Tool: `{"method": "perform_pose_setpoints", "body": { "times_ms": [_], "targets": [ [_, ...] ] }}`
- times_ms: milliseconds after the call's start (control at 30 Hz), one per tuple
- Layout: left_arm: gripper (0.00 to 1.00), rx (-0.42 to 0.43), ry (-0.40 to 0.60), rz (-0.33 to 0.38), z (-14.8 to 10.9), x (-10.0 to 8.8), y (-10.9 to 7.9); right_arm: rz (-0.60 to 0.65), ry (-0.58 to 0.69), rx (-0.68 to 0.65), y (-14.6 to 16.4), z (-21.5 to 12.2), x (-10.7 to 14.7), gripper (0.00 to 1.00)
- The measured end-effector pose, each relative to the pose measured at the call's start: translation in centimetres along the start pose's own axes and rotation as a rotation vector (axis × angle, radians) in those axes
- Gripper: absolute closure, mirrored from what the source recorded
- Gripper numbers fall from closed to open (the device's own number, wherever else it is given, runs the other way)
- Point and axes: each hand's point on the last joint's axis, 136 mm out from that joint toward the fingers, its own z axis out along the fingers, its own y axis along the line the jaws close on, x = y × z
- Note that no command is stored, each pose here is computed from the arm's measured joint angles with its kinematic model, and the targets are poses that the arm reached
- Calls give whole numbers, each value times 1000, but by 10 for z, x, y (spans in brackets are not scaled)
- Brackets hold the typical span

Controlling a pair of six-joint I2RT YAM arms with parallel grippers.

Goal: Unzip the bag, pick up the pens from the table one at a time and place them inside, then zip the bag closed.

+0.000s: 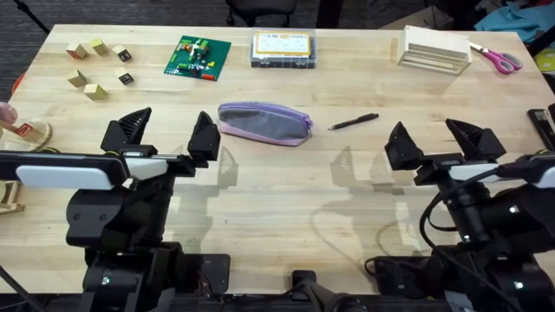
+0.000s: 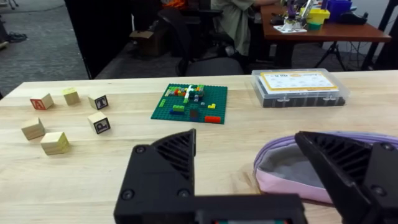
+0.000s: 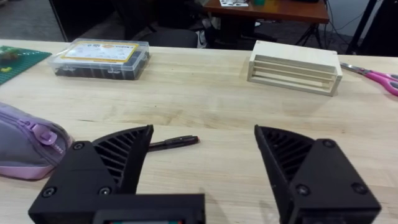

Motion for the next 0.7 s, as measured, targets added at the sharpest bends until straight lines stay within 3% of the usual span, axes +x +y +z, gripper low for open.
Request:
{"method": "perform_pose_setpoints", "body": {
  "times_ms": [300,567,700],
  "targets": [
    [8,0,2,-3,0,1,0,1,16,19,-3,-1,3,5],
    [8,-5,73,-111,-3,11,0,3,69,2,0,-5,4,5],
    [8,-7,85,-133,-8,-8,0,6,141,-7,2,-14,0,5]
  ]
}}
